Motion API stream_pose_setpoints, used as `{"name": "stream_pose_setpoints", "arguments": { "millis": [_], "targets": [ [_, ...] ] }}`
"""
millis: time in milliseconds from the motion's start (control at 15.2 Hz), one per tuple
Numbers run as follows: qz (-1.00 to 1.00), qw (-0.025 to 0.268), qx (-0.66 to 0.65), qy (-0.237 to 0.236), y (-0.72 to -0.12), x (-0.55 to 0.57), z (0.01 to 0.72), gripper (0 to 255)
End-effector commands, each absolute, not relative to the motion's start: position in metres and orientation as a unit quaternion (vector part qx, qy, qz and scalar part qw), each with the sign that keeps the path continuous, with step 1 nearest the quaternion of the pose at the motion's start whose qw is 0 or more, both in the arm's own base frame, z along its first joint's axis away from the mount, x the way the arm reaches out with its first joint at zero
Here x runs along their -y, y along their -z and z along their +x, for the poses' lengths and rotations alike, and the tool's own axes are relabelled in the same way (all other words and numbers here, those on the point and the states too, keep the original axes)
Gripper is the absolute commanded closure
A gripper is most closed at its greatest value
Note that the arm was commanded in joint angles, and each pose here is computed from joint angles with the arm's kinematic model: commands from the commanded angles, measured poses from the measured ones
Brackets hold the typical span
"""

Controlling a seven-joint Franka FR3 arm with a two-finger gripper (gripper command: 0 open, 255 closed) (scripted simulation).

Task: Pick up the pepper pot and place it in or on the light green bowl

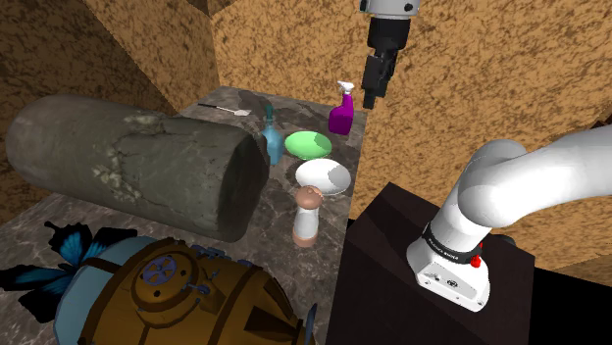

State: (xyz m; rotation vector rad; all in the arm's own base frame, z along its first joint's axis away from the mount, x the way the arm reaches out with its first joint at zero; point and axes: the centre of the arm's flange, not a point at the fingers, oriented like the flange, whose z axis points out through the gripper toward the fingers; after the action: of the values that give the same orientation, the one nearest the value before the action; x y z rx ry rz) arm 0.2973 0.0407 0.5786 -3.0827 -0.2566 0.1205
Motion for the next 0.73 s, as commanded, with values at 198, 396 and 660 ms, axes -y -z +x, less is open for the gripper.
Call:
{"name": "stream_pose_setpoints", "arguments": {
  "millis": [198,396,660],
  "targets": [
    [-0.996,0.033,0.076,-0.030,-0.549,-0.063,0.295,0],
    [-0.996,0.044,0.070,-0.021,-0.519,-0.086,0.294,0],
    [-0.996,0.058,0.061,-0.009,-0.480,-0.118,0.293,0]
  ]
}}
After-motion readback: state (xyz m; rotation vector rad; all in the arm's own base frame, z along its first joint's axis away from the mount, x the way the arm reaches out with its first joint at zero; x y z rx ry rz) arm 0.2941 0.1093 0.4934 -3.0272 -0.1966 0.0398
